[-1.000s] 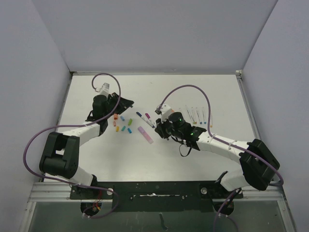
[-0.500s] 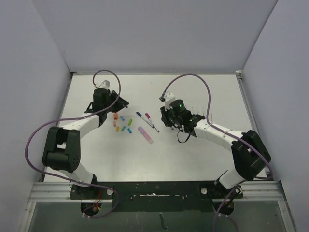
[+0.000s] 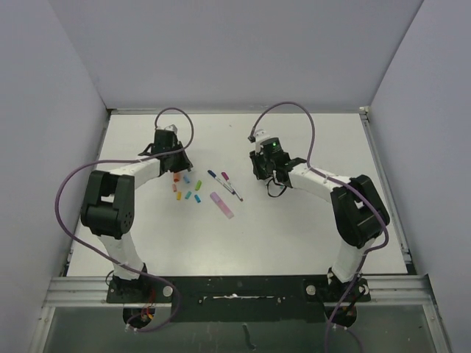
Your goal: Open the pen caps
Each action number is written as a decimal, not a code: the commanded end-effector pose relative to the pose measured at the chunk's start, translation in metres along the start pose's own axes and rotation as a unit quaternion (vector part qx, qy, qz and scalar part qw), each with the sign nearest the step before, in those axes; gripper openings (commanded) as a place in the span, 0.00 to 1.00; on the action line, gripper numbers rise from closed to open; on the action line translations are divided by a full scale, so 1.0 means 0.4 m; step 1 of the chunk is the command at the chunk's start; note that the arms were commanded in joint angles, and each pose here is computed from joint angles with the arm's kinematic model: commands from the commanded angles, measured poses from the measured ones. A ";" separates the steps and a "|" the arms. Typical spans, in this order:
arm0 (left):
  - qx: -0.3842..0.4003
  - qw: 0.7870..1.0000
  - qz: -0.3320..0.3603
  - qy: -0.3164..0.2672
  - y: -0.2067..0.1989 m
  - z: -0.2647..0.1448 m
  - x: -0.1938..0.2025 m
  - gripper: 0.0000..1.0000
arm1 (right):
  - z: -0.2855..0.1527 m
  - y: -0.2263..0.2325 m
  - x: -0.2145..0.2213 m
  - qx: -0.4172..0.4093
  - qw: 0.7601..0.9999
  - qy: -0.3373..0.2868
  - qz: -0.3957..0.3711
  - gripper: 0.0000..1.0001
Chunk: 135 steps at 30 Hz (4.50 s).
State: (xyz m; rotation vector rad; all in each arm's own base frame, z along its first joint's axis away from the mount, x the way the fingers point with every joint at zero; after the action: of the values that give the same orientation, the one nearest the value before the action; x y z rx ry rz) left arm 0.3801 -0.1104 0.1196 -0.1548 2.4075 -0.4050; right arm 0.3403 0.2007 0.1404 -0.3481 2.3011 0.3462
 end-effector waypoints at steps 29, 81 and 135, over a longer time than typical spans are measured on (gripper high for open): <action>-0.041 0.998 0.039 0.010 -0.002 0.043 -0.027 0.36 | 0.161 0.002 0.001 -0.016 1.000 0.008 0.016 0.00; 0.147 0.967 -0.026 -0.208 -0.080 -0.358 0.026 0.98 | -0.001 0.165 0.071 -0.045 0.994 0.037 -0.097 0.66; 0.222 0.962 -0.029 -0.155 -0.197 -0.240 0.075 0.87 | -0.122 0.174 0.055 -0.095 0.993 -0.053 -0.046 0.00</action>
State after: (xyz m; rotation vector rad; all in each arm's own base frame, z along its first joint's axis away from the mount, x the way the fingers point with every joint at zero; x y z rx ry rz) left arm 0.2792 -0.1516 0.1731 -0.1161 2.0783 -0.7919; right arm 0.2677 0.2376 0.1334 -0.5621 2.2970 0.4116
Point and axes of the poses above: each gripper's point midway between its finger pads, its own z axis out along the fingers, its own y axis along the line the jaws close on, x = y × z, the point moved 9 cm from there along -z, back along the fingers, and after that the axes turned 10 degrees about z, right-handed, at the moved point
